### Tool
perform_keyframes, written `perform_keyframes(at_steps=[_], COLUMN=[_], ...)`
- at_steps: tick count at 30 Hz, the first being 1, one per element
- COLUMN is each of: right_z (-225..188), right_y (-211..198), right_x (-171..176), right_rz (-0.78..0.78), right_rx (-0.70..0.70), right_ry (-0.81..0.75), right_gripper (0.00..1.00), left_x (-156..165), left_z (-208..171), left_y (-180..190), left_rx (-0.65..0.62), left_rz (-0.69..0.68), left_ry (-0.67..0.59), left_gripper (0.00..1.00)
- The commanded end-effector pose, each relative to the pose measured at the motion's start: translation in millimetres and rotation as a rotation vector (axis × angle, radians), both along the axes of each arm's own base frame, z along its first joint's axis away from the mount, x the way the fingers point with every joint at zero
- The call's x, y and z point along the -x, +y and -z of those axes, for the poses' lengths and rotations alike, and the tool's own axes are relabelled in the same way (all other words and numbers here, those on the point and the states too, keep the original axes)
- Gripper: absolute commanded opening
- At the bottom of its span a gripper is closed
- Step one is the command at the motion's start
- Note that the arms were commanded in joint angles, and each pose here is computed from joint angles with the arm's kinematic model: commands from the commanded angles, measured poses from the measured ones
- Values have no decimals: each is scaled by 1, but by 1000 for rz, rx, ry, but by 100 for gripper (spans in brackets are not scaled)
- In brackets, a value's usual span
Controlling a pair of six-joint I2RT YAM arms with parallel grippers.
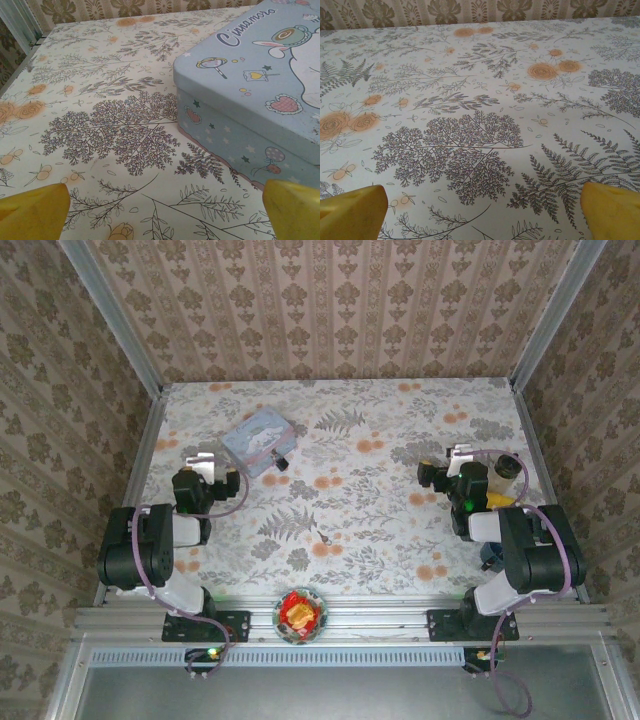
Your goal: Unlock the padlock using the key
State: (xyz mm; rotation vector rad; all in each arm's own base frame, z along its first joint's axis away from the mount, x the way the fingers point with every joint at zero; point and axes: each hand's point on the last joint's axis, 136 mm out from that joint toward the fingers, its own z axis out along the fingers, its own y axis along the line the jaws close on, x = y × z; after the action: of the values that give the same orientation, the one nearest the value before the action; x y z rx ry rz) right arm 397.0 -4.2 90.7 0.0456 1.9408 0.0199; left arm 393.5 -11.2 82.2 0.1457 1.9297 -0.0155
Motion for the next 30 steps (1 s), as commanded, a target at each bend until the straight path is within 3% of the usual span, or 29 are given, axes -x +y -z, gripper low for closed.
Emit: perform_keyframes(at_steps=[1,9,19,25,30], right_z=[-7,-7,-19,-44,-60], right_y=[-2,-2,-7,-15,-27], right_x=[-3,-3,-6,5,24], right_rz=[21,19,48,120,230], right_rx=[3,3,6,15,-42], right_ry=[-16,-15,26,-4,56], right_gripper=[100,100,100,100,100], left_x=[-7,-5,13,22,26], left_z=[-15,-21,-68,-97,-97], left_y=[0,5,24,30,28], left_rx=[-12,-6,17,148,291], left_rz=[1,-27,-137,-212,-259], left_ry=[-38,-52,-113,-173,-80], left_gripper=[100,100,100,100,100])
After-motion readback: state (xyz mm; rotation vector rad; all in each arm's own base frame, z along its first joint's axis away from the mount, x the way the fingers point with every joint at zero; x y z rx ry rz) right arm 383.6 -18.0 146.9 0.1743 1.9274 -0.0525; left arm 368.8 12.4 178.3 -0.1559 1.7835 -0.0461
